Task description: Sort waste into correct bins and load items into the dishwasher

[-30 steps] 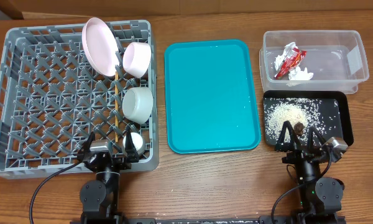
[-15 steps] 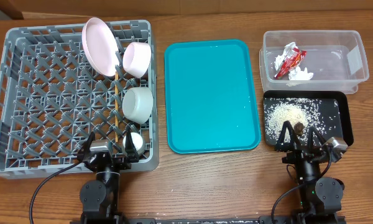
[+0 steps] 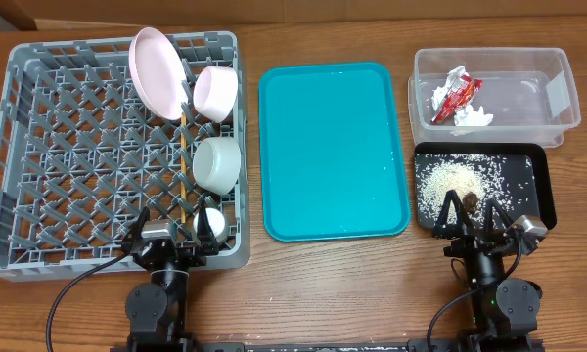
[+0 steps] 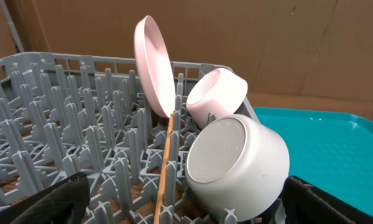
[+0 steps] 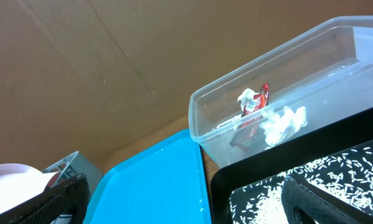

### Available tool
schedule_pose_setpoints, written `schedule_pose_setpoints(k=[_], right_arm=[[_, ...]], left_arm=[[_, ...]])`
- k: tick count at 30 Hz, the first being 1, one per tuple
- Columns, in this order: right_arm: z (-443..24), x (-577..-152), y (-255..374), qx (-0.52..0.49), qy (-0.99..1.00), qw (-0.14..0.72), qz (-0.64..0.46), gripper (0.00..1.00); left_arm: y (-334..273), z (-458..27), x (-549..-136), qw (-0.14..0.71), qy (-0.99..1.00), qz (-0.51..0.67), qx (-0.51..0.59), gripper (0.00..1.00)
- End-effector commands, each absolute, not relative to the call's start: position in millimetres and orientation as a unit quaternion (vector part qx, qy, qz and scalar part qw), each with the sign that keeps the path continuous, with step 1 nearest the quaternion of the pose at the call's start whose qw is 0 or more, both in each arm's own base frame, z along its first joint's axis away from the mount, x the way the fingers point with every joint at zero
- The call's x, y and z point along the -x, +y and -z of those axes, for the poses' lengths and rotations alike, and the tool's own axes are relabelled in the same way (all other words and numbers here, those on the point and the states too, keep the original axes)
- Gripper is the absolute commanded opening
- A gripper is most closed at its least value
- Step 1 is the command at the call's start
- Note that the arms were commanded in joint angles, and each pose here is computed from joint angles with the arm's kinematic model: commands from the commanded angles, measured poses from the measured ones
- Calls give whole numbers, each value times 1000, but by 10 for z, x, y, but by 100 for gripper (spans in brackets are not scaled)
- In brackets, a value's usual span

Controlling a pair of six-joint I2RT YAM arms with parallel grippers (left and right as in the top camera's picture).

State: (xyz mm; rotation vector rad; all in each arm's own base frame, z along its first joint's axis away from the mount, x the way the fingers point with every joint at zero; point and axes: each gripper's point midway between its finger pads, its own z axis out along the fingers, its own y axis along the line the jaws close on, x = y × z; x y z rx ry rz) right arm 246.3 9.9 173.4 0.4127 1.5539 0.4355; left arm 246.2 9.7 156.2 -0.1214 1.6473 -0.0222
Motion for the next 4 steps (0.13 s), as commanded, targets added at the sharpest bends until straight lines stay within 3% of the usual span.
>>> schedule_pose_setpoints(k=[1, 4], right_arm=[[-1724, -2463, 88, -182, 688, 676, -190, 100], [-1724, -2463, 88, -182, 688, 676, -190, 100]], left_arm=[[98, -1569, -2459, 681, 731, 2, 43, 100], [98, -1569, -2459, 681, 731, 2, 44, 100]])
